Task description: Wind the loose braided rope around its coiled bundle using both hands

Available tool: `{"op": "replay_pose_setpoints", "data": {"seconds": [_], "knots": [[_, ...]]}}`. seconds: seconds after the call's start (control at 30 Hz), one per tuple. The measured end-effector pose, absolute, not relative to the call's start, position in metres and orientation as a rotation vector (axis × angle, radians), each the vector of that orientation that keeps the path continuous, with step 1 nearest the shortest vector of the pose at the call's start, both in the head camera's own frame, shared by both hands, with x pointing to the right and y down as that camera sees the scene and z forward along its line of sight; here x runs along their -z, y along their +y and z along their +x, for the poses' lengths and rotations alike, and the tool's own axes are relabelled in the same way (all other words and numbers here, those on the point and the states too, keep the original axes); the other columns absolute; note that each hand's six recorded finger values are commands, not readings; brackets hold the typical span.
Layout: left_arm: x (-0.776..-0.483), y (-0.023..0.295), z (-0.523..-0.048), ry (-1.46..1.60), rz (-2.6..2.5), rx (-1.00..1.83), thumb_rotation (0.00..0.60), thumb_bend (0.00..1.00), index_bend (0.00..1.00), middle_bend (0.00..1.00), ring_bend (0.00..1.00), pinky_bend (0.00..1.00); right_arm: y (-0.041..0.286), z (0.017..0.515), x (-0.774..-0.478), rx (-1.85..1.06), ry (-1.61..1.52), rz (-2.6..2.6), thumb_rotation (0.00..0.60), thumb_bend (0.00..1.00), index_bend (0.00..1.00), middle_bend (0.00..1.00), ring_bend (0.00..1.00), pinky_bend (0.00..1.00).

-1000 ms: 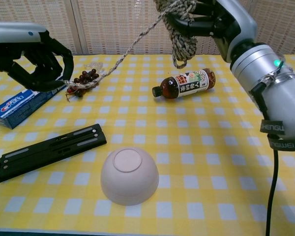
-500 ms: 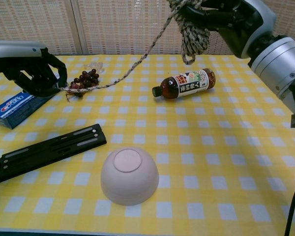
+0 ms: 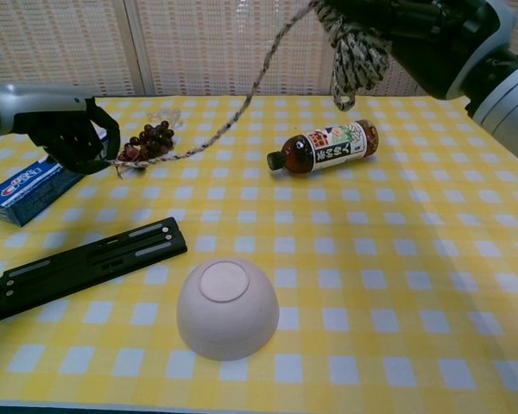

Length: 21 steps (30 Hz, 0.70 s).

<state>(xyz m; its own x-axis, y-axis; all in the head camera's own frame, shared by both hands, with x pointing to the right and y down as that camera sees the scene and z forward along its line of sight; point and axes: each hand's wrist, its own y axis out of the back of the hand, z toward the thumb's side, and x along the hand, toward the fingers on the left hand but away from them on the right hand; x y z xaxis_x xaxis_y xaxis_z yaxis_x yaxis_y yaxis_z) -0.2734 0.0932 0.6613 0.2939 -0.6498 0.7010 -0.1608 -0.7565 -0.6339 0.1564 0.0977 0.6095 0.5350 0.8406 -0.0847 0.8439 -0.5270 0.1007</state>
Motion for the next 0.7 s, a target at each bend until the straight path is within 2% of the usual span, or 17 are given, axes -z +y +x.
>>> {"op": "replay_pose_setpoints", "data": {"seconds": [0.3,0.7], "knots": [[-0.662,0.078,-0.269,0.749,-2.058,1.485,0.600,0.53,0.62,0.84,0.77,0.75,0.109,0.158,-0.605,0.058,1.368,2.686,0.600,0.60,0.88,0.74,0.77,0.66],[-0.622,0.052,-0.242,0.767,-1.980,1.327,0.600,0.53,0.62,0.84,0.77,0.75,0.137,0.144,-0.620,0.348,1.142,2.873,0.600,0.60,0.89,0.74,0.78,0.66]]}}
